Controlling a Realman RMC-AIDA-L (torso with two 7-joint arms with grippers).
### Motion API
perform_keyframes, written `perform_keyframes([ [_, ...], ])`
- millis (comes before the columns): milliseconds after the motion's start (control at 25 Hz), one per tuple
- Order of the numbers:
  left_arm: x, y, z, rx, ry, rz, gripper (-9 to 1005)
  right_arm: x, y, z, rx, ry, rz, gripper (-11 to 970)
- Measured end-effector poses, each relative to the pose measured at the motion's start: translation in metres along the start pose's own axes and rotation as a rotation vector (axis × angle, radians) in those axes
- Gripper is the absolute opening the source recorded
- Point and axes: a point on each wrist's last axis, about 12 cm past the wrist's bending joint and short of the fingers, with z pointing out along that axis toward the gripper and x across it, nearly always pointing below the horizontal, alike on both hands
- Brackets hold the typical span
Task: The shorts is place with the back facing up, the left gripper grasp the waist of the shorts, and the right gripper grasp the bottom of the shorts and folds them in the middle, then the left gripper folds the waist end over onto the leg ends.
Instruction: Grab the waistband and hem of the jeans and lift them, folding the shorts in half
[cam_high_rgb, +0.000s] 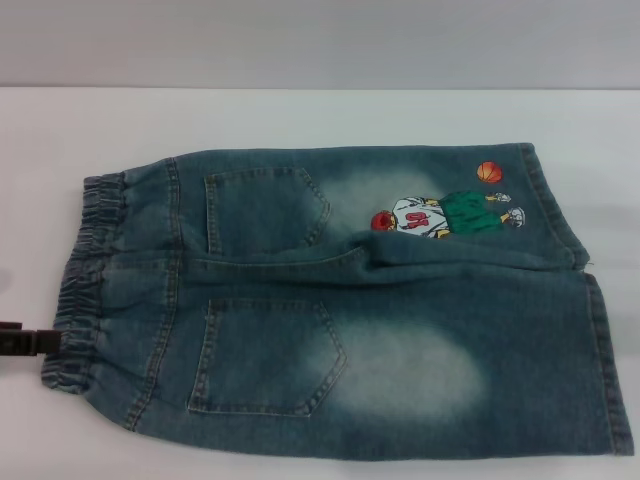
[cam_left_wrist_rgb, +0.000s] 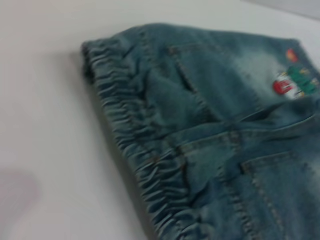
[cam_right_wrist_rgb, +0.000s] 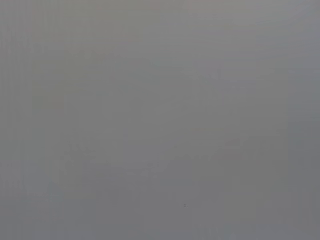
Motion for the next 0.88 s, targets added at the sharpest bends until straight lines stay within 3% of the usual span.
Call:
perform_keyframes([
  [240, 0.007, 0.008, 0.006, -0.069, 0.045, -0.021, 793, 0.000, 0.000, 0.001, -0.001, -0.002, -0.002, 589],
  [880, 0.008, 0.016, 0.012, -0.111, 0.073, -0.042, 774, -0.001, 0.000, 0.003, -0.003, -0.008, -0.004, 589],
])
